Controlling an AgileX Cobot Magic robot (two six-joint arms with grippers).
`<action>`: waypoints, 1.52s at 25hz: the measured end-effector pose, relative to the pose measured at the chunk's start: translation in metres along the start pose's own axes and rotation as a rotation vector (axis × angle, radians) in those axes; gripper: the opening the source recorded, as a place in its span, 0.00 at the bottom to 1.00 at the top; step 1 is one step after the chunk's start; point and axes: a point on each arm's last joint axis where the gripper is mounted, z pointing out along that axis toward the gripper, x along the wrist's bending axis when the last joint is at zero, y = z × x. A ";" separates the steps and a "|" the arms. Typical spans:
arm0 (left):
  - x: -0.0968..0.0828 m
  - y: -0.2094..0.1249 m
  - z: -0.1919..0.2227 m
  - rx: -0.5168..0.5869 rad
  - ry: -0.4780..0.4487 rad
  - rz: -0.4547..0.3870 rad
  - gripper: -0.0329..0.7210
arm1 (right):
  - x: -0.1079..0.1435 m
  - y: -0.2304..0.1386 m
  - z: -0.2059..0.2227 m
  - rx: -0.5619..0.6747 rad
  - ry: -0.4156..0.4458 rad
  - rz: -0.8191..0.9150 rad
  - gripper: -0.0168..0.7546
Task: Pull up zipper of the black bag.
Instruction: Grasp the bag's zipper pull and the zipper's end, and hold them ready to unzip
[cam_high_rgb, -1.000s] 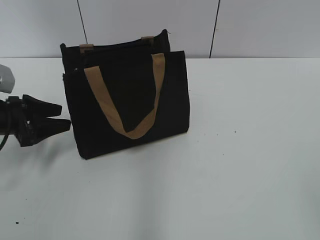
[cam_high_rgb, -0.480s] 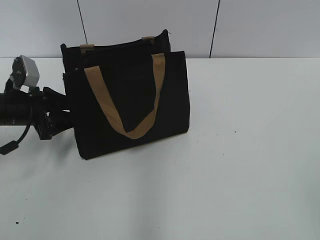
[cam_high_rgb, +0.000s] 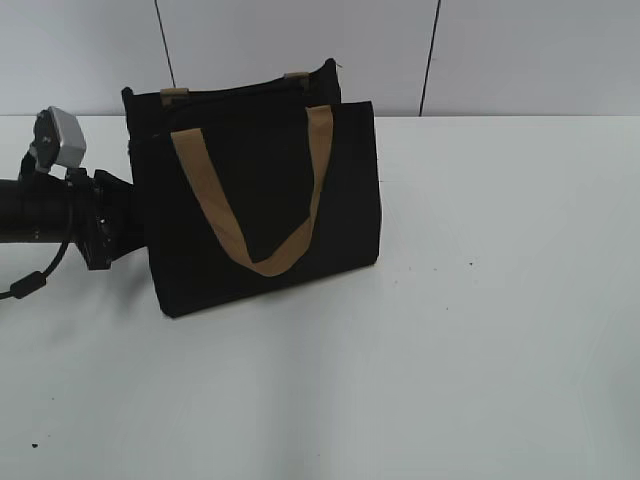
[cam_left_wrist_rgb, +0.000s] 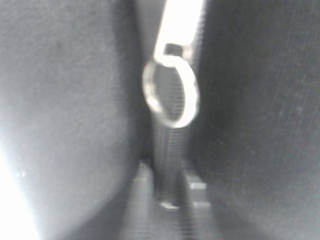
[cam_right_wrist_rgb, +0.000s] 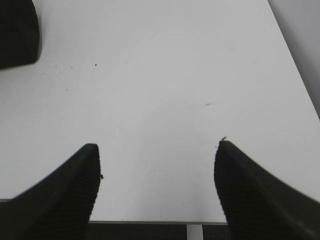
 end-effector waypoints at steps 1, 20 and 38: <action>0.000 0.000 0.000 0.000 0.000 -0.001 0.64 | 0.000 0.000 0.000 0.000 0.000 0.000 0.73; 0.016 0.018 -0.029 0.003 0.117 -0.072 0.09 | 0.005 0.025 -0.003 -0.011 0.077 -0.120 0.70; 0.007 0.057 -0.059 0.017 0.107 -0.125 0.09 | 0.028 0.218 0.111 0.152 0.507 -0.373 0.38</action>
